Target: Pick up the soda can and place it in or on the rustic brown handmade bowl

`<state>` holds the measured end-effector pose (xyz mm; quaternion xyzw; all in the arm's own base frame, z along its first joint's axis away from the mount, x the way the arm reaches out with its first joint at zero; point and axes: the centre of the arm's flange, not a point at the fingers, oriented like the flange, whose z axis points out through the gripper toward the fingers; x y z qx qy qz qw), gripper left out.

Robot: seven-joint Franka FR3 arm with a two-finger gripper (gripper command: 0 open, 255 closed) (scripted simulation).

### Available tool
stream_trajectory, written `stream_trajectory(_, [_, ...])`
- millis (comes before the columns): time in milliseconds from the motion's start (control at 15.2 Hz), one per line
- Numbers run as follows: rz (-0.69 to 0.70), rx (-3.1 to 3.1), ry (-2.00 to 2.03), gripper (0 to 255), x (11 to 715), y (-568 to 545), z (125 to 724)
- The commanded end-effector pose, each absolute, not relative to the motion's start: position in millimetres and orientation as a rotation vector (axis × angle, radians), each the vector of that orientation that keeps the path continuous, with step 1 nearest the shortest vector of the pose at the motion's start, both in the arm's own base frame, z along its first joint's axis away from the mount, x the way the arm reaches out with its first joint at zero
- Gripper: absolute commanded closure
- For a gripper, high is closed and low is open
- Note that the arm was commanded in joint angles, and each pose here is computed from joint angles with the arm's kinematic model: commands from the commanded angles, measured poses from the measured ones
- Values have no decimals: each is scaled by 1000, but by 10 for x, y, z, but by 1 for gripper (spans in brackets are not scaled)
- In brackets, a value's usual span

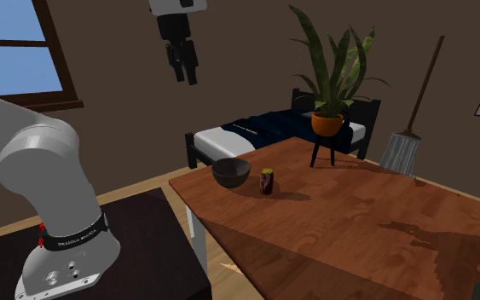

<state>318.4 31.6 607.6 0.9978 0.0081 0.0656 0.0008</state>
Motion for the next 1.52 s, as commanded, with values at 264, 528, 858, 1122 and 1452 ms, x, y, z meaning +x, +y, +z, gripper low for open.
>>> stream_trajectory(264, [183, 3134, 33, 0, 3575, 276, 5702])
stream_trajectory(528, [159, 3135, 40, 0, 3960, 239, 5323])
stream_trajectory(858, [130, 3136, 50, 0, 4434, 194, 4840])
stream_trajectory(1122, [107, 3137, 57, 0, 4806, 160, 4448])
stream_trajectory(1452, [78, 3137, 67, 0, 5264, 120, 3950])
